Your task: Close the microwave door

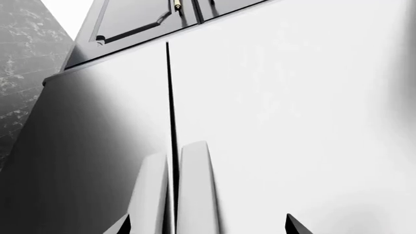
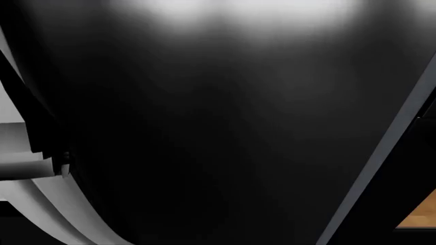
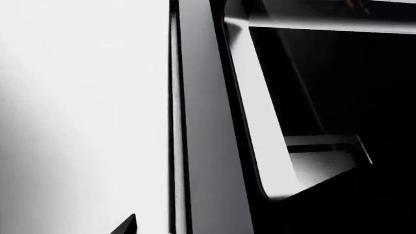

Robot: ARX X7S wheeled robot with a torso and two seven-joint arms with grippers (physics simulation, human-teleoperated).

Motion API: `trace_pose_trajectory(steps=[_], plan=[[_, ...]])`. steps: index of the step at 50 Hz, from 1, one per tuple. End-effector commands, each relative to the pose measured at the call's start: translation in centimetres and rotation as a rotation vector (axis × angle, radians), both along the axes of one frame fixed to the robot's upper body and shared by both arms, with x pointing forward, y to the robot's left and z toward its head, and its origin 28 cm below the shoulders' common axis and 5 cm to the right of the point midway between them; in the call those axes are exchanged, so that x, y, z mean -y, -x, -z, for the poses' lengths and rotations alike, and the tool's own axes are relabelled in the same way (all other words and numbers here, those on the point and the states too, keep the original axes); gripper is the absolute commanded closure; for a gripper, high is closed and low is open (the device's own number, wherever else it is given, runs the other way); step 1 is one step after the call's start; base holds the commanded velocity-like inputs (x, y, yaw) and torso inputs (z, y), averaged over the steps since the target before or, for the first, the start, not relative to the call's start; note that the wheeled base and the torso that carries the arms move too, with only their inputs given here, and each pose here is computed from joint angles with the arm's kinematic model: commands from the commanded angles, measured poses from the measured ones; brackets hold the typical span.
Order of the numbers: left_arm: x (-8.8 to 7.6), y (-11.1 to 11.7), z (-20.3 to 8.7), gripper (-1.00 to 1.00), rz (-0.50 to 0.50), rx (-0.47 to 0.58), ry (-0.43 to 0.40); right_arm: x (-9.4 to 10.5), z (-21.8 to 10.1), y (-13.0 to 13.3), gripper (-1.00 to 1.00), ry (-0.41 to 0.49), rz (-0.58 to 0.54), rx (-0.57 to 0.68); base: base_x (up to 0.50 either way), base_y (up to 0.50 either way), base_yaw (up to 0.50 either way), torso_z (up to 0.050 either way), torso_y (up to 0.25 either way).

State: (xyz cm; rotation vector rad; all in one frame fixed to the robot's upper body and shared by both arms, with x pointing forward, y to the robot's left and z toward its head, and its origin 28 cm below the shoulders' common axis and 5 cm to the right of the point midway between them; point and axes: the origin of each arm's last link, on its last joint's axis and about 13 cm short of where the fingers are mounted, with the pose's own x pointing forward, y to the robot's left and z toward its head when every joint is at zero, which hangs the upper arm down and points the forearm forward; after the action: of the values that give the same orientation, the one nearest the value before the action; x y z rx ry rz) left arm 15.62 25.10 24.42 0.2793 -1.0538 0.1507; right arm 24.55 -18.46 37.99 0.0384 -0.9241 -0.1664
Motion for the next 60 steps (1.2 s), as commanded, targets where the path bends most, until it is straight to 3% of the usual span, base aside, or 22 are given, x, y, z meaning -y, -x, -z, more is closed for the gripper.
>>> trace_pose_trajectory(steps=[1, 60], plan=[[0.0, -0.1, -0.1, -1.00, 0.001, 0.002, 0.000, 0.2, -1.2, -0.3, -1.00, 0.020, 0.009, 0.003, 0.00, 0.00, 0.00, 0.000, 0.000], [0.0, -0.2, -0.2, -1.00, -0.006, -0.006, 0.000, 2.7, -0.3, -0.6, -1.00, -0.134, 0.038, -0.017, 0.00, 0.00, 0.00, 0.000, 0.000]])
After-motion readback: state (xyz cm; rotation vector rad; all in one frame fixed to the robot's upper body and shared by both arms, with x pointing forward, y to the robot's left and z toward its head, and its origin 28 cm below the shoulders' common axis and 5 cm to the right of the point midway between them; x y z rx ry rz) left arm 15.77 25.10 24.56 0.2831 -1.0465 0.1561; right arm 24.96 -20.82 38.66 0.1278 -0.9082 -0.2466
